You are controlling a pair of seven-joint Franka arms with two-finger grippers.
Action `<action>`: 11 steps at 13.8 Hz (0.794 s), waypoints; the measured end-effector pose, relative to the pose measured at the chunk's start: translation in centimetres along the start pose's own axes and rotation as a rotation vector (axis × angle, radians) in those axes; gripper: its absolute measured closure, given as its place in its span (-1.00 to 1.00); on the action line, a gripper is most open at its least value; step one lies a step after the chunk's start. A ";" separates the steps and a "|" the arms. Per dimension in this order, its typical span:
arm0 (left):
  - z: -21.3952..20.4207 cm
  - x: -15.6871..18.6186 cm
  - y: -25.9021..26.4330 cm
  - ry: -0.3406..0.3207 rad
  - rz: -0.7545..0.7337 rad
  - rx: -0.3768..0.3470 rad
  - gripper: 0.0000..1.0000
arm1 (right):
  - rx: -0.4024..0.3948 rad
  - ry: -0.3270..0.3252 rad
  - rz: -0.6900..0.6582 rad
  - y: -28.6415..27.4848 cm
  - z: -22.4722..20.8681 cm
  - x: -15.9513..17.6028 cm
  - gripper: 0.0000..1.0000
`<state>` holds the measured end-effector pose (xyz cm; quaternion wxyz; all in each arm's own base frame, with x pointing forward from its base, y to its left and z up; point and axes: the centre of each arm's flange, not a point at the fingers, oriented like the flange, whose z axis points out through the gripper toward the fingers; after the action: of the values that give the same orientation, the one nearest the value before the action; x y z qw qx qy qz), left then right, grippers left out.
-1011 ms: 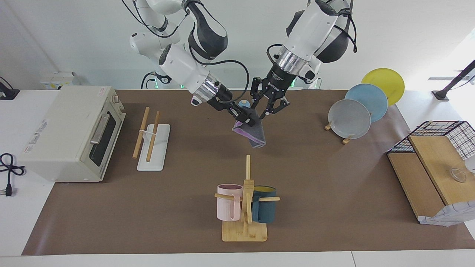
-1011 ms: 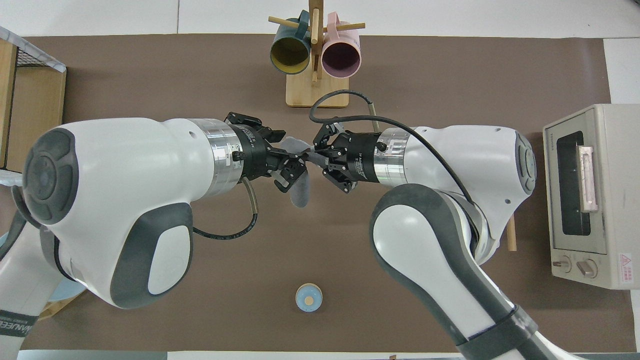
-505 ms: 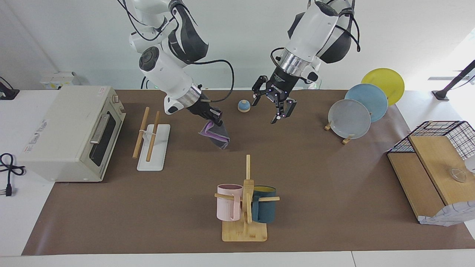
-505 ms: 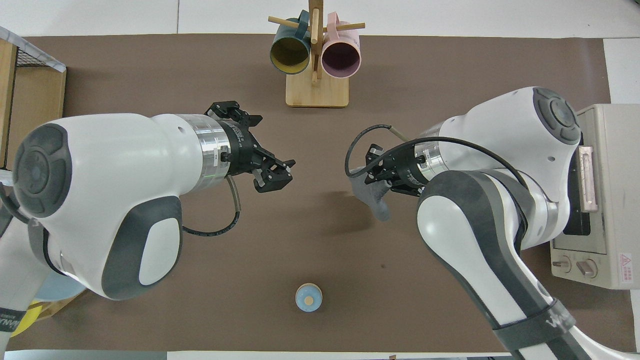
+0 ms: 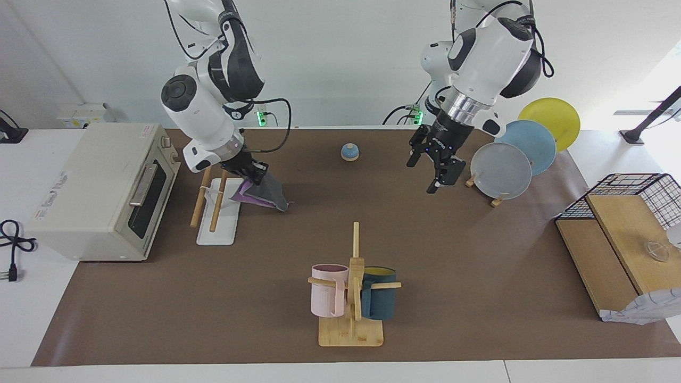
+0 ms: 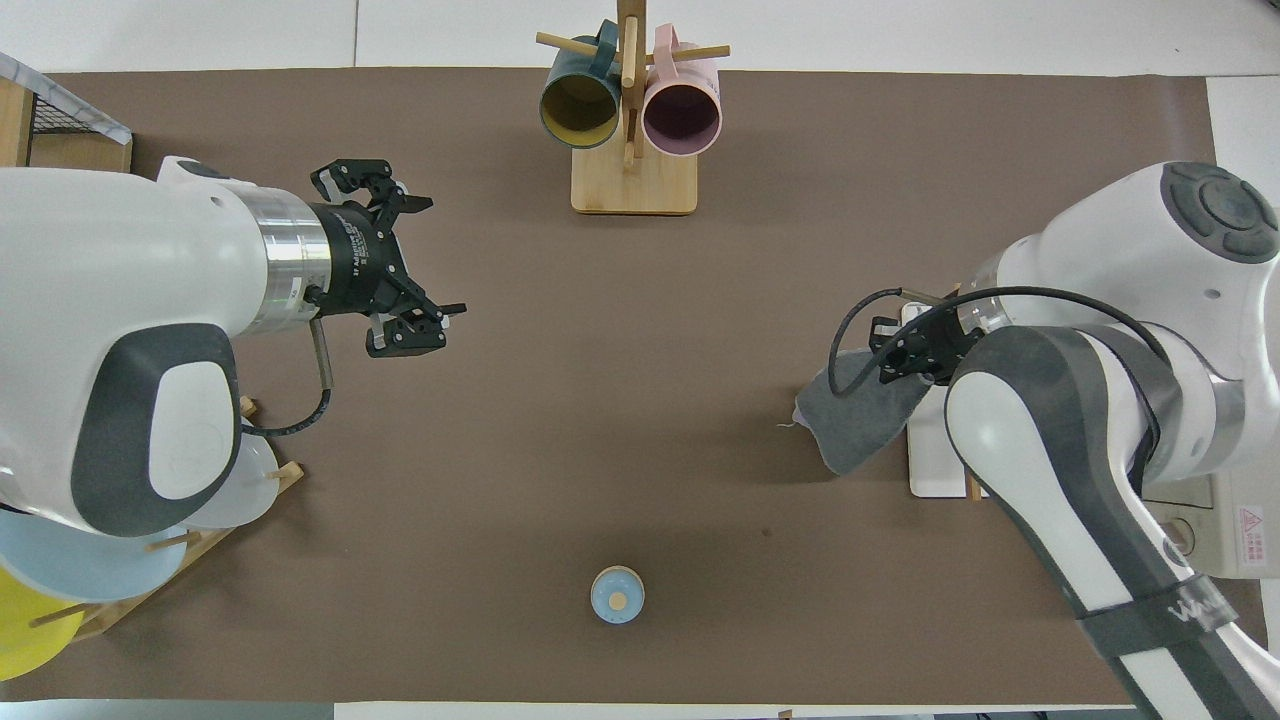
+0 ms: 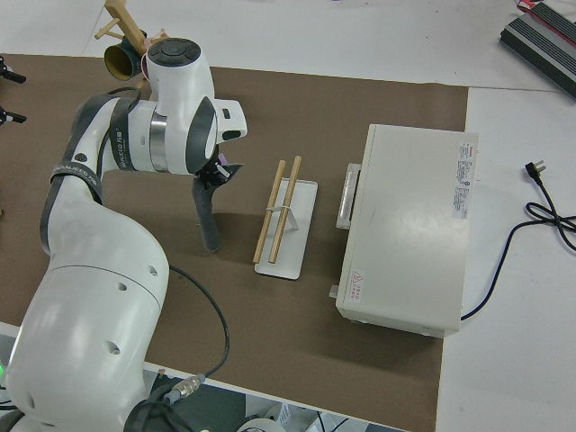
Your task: Fold towel and hang on rack
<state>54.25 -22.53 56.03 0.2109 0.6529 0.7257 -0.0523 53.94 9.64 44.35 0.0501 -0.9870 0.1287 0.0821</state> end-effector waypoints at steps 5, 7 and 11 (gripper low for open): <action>-1.7 7.1 2.9 0.044 0.357 0.017 -1.00 | -0.228 0.027 -0.131 1.3 -1.0 -0.3 0.95; -2.3 9.7 3.6 0.054 0.489 0.035 -1.00 | -0.268 0.023 -0.172 1.8 -2.4 -0.2 0.95; -3.4 12.9 4.2 0.060 0.734 0.070 -1.00 | -0.311 0.004 -0.205 4.0 -4.0 0.5 0.95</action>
<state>56.75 -8.75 55.13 0.1720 0.8777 0.4468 0.0212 53.91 5.19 47.85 -0.0954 -0.9909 0.0135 0.0936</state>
